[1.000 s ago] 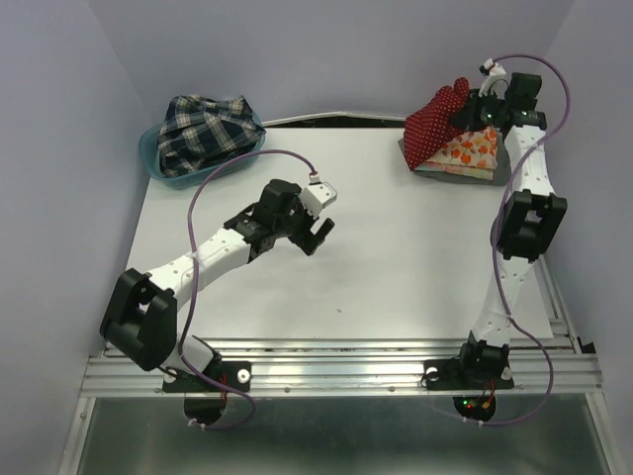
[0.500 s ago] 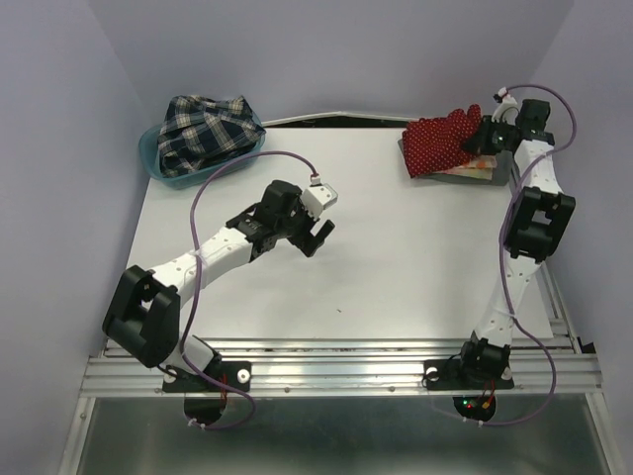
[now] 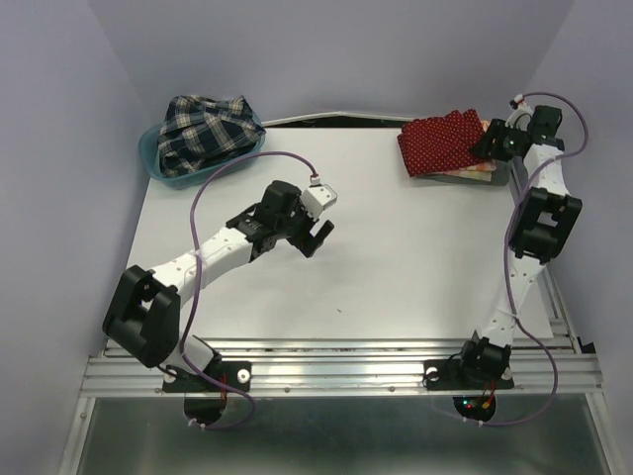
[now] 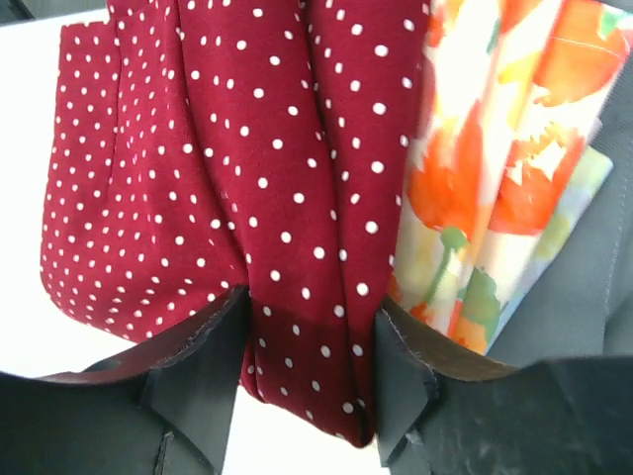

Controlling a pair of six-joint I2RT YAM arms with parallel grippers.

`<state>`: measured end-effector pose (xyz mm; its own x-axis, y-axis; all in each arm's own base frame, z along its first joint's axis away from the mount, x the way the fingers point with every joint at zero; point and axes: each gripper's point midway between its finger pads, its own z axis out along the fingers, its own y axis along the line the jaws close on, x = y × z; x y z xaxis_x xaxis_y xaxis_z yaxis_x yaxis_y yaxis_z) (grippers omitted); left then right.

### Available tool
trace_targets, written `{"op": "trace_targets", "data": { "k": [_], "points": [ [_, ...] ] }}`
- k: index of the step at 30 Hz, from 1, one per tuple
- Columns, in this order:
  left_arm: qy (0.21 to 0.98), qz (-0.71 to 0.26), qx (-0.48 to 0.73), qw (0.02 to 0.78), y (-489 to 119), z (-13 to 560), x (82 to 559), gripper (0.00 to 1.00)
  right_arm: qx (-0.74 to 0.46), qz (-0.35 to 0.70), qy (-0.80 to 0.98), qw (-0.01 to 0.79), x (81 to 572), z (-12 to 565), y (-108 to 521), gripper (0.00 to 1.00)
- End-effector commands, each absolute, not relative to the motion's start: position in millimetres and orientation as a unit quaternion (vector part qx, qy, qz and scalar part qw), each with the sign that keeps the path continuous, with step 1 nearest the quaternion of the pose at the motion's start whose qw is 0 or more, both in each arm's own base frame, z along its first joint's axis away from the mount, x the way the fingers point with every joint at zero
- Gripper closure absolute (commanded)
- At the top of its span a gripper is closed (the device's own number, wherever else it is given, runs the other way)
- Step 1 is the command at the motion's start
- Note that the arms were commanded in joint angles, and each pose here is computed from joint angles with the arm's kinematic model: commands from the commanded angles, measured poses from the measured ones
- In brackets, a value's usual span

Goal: Fold and stack the skirts
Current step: Neatly place the folded skirt to the corner

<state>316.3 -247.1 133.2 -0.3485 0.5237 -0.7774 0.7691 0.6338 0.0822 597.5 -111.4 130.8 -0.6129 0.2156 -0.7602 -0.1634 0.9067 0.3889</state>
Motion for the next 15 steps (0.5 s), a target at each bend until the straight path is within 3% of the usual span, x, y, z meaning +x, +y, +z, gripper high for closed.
{"op": "trace_targets", "data": {
  "k": [1, 3, 4, 6, 7, 10, 11, 12, 13, 15],
  "points": [
    [0.794, -0.155, 0.393, 0.437, -251, 158, 325, 0.01, 0.03, 0.229, 0.846, 0.481, 607, 177, -115, 0.53],
    [0.794, -0.155, 0.394, 0.436, -251, 159, 324, 0.01, 0.04, 0.24, 0.842, 0.482, 611, 179, -114, 0.57],
    [0.794, -0.155, 0.393, 0.437, -251, 159, 324, 0.01, 0.053, 0.247, 0.843, 0.475, 613, 173, -114, 0.55],
    [0.794, -0.154, 0.395, 0.436, -250, 158, 324, 0.01, 0.063, 0.242, 0.842, 0.478, 617, 174, -118, 0.4],
    [0.794, -0.153, 0.395, 0.436, -250, 158, 323, 0.01, 0.068, 0.242, 0.841, 0.479, 619, 173, -119, 0.41],
    [0.796, -0.152, 0.395, 0.433, -249, 155, 323, 0.01, 0.072, 0.244, 0.837, 0.485, 622, 173, -119, 0.54],
    [0.795, -0.153, 0.395, 0.434, -250, 156, 323, 0.01, 0.07, 0.244, 0.835, 0.488, 623, 175, -119, 0.62],
    [0.796, -0.153, 0.395, 0.433, -250, 155, 323, 0.01, 0.073, 0.244, 0.834, 0.49, 624, 174, -120, 0.82],
    [0.796, -0.153, 0.395, 0.431, -250, 154, 324, 0.01, 0.078, 0.242, 0.834, 0.49, 624, 173, -121, 0.91],
    [0.796, -0.154, 0.395, 0.432, -251, 154, 324, 0.01, 0.084, 0.219, 0.833, 0.501, 628, 177, -129, 0.99]
  ]
}}
